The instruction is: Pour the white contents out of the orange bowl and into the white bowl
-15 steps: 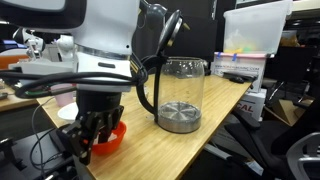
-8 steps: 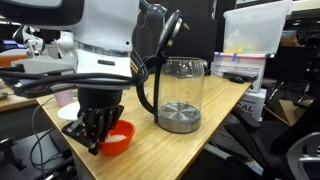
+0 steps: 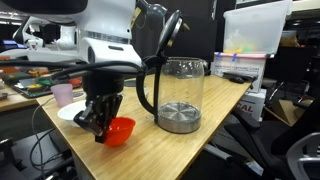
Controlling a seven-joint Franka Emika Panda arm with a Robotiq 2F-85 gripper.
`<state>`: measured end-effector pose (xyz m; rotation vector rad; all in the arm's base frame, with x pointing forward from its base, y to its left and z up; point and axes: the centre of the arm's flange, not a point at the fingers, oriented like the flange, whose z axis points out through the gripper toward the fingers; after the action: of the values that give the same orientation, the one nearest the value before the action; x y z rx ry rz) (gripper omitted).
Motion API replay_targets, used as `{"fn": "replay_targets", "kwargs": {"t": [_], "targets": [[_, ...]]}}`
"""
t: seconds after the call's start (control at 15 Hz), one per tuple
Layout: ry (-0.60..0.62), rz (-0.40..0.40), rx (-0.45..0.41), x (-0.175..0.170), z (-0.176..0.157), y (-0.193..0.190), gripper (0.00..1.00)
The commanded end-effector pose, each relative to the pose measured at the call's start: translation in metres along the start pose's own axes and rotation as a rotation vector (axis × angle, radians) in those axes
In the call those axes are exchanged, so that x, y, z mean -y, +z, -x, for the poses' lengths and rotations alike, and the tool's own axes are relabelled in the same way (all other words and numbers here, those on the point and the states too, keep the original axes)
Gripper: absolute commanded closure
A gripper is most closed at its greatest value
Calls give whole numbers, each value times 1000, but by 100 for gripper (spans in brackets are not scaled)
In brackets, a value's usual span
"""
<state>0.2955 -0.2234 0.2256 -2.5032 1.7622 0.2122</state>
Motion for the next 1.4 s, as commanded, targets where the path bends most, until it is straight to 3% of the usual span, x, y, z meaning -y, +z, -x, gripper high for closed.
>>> {"fn": "replay_targets", "kwargs": {"t": [0.0, 0.4, 0.8, 1.0, 1.2, 1.27, 1.33], "targets": [[-174, 5, -63, 1, 23, -20, 98], [-425, 78, -188, 31, 44, -50, 98], [-619, 222, -371, 58, 87, -76, 98], [-695, 254, -409, 68, 114, -87, 98], [-680, 213, -379, 80, 131, -91, 98], [-698, 225, -403, 100, 112, -97, 92], [-695, 216, -394, 102, 117, -98, 92]]}}
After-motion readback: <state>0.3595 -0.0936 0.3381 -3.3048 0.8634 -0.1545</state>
